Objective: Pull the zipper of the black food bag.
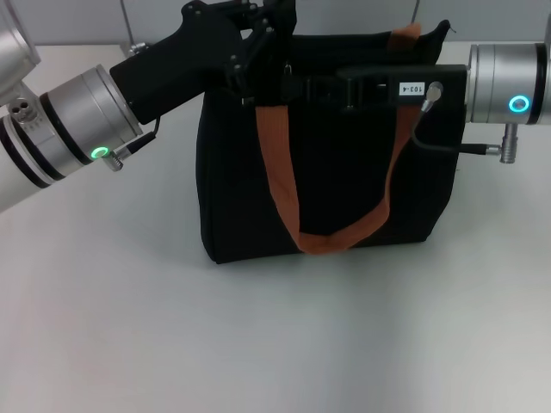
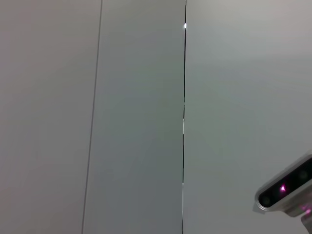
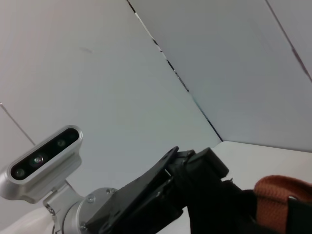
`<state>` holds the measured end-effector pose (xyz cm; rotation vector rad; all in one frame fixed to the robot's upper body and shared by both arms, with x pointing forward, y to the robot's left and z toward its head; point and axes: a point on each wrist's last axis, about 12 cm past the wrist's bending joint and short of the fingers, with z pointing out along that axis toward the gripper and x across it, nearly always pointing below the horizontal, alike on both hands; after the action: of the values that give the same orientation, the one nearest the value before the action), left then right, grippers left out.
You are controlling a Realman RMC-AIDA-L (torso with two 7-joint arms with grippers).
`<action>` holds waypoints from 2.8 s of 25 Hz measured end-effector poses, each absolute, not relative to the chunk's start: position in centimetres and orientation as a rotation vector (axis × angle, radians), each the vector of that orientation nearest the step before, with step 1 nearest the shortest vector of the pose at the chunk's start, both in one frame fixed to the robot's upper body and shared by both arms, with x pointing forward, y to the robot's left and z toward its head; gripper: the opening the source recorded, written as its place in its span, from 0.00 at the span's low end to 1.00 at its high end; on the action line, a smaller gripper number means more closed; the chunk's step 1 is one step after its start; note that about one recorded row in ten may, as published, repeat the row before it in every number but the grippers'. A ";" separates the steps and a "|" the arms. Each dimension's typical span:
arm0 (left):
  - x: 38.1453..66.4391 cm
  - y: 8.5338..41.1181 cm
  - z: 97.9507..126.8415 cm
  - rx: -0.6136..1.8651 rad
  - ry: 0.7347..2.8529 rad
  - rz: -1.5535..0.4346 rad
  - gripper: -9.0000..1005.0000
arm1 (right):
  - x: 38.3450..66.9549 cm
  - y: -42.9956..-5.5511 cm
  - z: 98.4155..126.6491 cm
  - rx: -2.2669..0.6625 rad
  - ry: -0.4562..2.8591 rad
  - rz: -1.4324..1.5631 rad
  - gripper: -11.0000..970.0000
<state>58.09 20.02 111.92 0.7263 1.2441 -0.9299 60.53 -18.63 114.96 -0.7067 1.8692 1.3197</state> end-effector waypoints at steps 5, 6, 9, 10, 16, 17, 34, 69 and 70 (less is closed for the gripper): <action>58.1 20.1 111.9 0.717 1.246 -0.930 0.07 | 60.5 -18.6 114.9 -0.710 1.869 1.318 0.03; 58.1 20.1 111.9 0.717 1.246 -0.931 0.07 | 60.5 -18.6 115.0 -0.712 1.869 1.318 0.03; 58.1 20.1 111.9 0.717 1.246 -0.931 0.07 | 60.5 -18.5 115.0 -0.715 1.870 1.319 0.05; 58.1 20.1 111.9 0.717 1.246 -0.931 0.07 | 60.5 -18.5 114.9 -0.718 1.872 1.319 0.06; 58.1 20.0 111.9 0.717 1.245 -0.932 0.07 | 60.5 -18.2 114.9 -0.739 1.880 1.313 0.11; 58.1 20.0 111.9 0.717 1.245 -0.932 0.07 | 60.5 -18.2 114.9 -0.739 1.880 1.312 0.11; 58.1 20.1 111.9 0.714 1.245 -0.933 0.07 | 60.9 -18.1 114.9 -0.710 1.908 1.296 0.26; 56.5 21.8 109.4 0.652 1.265 -0.820 0.07 | 63.2 -17.0 119.2 -0.733 2.122 1.197 0.01; 56.3 21.9 109.2 0.657 1.264 -0.806 0.07 | 63.4 -16.7 119.4 -0.742 2.130 1.192 0.01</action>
<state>56.29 21.93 109.25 0.6570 1.2637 -0.8062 63.40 -16.69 119.45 -0.7417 2.1302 1.1923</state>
